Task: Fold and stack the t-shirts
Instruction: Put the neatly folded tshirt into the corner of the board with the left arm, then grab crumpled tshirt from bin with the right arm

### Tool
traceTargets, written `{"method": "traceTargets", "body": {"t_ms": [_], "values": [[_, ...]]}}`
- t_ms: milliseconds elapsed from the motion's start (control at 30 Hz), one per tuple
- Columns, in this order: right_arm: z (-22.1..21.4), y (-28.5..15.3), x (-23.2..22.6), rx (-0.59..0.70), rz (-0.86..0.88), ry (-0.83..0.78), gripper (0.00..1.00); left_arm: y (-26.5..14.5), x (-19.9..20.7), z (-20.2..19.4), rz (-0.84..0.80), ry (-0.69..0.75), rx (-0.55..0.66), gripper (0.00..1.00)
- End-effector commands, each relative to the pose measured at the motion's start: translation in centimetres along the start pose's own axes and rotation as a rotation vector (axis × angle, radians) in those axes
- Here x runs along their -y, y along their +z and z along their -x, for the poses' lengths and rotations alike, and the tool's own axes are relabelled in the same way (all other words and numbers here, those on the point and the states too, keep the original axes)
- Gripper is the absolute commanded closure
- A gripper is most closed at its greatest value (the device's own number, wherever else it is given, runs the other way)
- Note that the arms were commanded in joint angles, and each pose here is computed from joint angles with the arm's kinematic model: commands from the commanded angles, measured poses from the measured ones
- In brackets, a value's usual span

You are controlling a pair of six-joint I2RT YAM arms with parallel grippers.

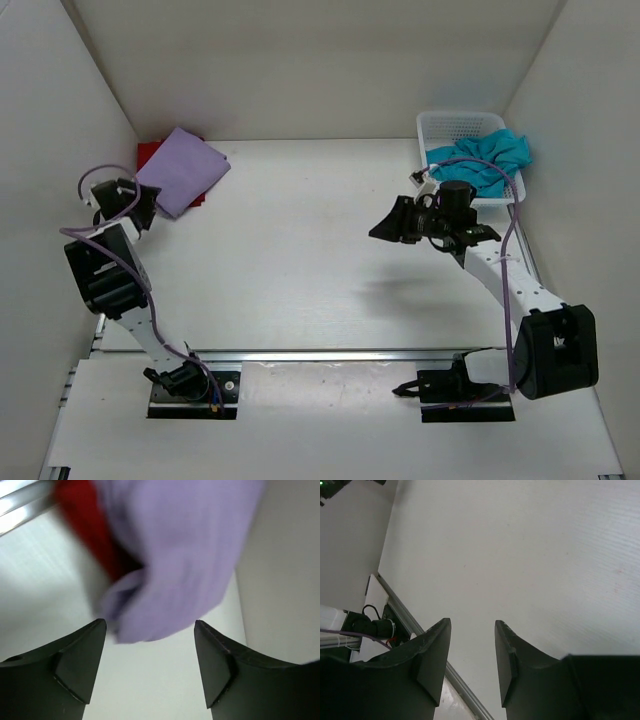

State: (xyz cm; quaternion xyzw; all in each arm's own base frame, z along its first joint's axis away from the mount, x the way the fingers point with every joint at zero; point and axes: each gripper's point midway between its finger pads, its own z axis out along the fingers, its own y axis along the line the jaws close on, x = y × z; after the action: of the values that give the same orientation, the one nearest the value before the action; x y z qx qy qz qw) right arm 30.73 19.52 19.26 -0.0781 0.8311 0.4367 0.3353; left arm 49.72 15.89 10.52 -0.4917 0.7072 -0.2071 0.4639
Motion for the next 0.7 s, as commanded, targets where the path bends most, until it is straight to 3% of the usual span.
{"method": "traceTargets", "body": {"t_ms": [0, 33, 67, 233, 267, 333, 400, 533, 667], "values": [[-0.5, 0.1, 0.3, 0.025, 0.006, -0.005, 0.61, -3.8, 3.3, 3.6, -0.087, -0.046, 0.151, 0.17], [-1.0, 0.2, 0.5, 0.020, -0.003, -0.001, 0.60, -4.4, 3.3, 4.0, -0.085, -0.052, 0.172, 0.04], [-0.8, 0.4, 1.2, 0.021, -0.034, 0.006, 0.58, -5.0, 3.2, 3.8, -0.077, -0.058, 0.189, 0.01], [1.0, 1.0, 1.7, 0.071, -0.196, -0.071, 0.53, -7.3, 4.2, 1.4, -0.099, -0.033, 0.194, 0.02], [2.6, 1.1, 2.4, 0.108, -0.247, -0.084, 0.59, -8.1, 5.4, 0.2, -0.131, -0.001, 0.189, 0.01], [5.7, 1.0, 3.1, 0.167, -0.298, -0.097, 0.83, -9.2, 8.0, -2.3, -0.188, 0.069, 0.161, 0.02], [9.8, 0.0, 6.3, 0.232, -0.401, -0.065, 1.00, -11.0, 12.5, -7.7, -0.299, 0.164, 0.077, 0.02], [15.1, -3.8, 14.3, 0.357, -0.618, 0.009, 1.00, -16.1, 20.4, -20.5, -0.551, 0.370, -0.157, 0.01], [19.0, -8.1, 21.1, 0.413, -0.801, 0.048, 1.00, -22.2, 21.9, -31.3, -0.731, 0.523, -0.366, 0.01]]}}
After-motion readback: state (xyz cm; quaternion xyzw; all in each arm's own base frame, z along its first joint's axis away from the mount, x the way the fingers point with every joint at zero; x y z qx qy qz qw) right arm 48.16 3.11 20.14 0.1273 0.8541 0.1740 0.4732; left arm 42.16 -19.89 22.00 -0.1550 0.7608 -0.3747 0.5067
